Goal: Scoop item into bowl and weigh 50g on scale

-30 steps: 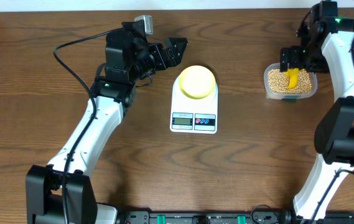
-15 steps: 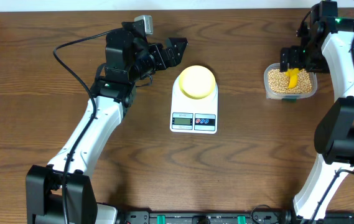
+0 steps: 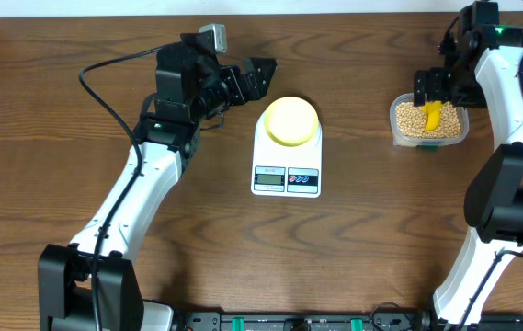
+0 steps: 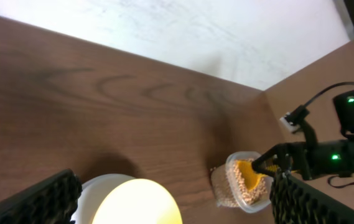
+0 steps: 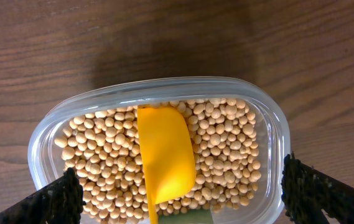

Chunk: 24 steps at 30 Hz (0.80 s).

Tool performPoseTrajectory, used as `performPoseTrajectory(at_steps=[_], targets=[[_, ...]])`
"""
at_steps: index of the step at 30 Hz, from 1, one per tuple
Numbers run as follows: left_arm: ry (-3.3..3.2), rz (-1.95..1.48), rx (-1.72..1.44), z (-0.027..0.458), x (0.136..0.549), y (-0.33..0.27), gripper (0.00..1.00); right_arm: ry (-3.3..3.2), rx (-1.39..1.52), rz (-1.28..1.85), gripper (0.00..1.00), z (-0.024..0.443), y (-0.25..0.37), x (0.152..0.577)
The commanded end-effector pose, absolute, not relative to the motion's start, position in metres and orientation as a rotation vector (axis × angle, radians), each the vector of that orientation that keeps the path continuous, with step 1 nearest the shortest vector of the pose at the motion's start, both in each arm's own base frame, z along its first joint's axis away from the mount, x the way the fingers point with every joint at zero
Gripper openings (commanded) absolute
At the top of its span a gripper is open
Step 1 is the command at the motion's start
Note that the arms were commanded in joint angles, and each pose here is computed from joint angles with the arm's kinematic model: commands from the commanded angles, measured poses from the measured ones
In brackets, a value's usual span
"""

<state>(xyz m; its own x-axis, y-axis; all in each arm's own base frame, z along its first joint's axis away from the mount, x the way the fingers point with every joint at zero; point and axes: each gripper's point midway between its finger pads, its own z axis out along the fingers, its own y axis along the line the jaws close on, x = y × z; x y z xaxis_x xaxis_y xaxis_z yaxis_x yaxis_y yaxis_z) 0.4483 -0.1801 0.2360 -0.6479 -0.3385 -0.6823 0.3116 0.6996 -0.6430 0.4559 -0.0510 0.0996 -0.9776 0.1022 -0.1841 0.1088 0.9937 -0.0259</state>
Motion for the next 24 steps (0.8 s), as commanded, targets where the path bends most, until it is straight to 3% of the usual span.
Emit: performPoseTrajectory(at_steps=[1, 8, 15, 24], targets=[[2.051, -0.93, -0.002, 0.245, 0.449, -0.172, 0.98, 2.963, 0.166, -0.059, 0.99, 0.096, -0.052, 0.454], [2.226, -0.846, 0.111, 0.205, 0.424, -0.176, 0.98, 2.963, 0.166, -0.059, 0.99, 0.096, -0.052, 0.454], [2.024, -0.68, 0.446, 0.252, 0.417, -0.194, 0.98, 2.963, 0.166, -0.059, 0.99, 0.096, -0.052, 0.454], [1.988, -0.426, 0.671, 0.257, 0.381, -0.229, 0.98, 2.963, 0.166, -0.059, 0.99, 0.096, -0.052, 0.454]])
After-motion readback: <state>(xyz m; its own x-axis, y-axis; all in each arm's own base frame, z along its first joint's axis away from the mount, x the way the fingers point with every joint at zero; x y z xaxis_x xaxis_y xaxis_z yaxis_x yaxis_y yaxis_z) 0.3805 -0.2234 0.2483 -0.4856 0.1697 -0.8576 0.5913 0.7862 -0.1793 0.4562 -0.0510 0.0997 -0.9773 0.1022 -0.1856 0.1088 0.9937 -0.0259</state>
